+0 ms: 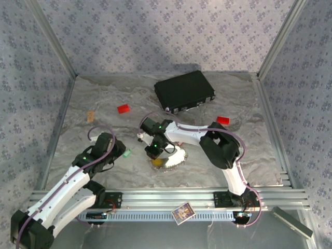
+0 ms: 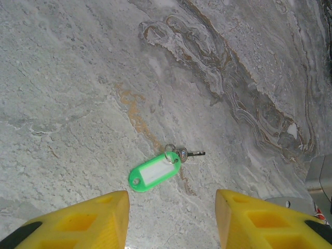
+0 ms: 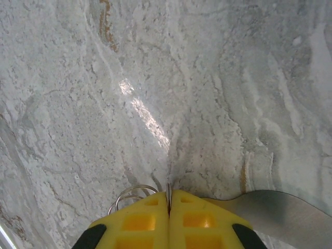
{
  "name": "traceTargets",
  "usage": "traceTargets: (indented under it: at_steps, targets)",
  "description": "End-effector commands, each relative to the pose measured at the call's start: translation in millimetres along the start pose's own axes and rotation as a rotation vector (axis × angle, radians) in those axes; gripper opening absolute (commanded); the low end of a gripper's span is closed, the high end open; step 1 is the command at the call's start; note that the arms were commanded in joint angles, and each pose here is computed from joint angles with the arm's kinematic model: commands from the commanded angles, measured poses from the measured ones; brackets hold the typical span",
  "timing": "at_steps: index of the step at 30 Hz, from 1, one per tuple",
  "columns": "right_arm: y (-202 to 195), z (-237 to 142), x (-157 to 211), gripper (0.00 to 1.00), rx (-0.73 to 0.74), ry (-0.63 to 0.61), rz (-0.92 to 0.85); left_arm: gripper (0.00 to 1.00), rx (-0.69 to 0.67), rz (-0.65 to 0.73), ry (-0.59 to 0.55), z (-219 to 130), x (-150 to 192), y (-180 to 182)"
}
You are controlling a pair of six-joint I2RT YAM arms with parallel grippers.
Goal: Put the keys on the keyring
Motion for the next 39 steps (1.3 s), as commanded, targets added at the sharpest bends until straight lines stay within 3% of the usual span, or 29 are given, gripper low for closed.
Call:
traceTargets:
  at_steps: [1, 6, 13, 21, 29, 35, 39]
  targets:
    - [5, -8, -2, 0.00, 0.013, 0.000, -0.024, 0.46, 0.014, 0.020, 0.000, -2, -2, -3]
    - [10, -31, -7, 0.00, 0.031, -0.069, -0.048, 0.47, 0.053, 0.055, -0.017, -7, -7, -12]
    - [17, -75, -8, 0.00, 0.082, -0.214, -0.108, 0.50, 0.225, 0.174, -0.083, -21, -18, -41]
    - [21, -133, -5, 0.00, 0.149, -0.430, -0.177, 0.52, 0.463, 0.392, -0.268, -55, -39, -83]
    - [16, -173, 3, 0.00, 0.157, -0.608, -0.244, 0.52, 0.595, 0.620, -0.417, -86, -56, -122]
    - [15, -202, 3, 0.00, 0.192, -0.727, -0.301, 0.54, 0.700, 0.851, -0.454, -98, -50, -146]
    - [18, -210, 7, 0.00, 0.174, -0.777, -0.359, 0.55, 0.780, 0.987, -0.421, -95, -34, -154]
Point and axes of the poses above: each hand's point on the last joint's axis, 136 mm out from that joint toward the fingers, its own z axis out along the fingers, its own y axis along the line the jaws close on, x = y × z, the point moved 3 cm from there along -z, back along the fingers, and after that the axes turned 1 degree about z, right-handed, at the moved point
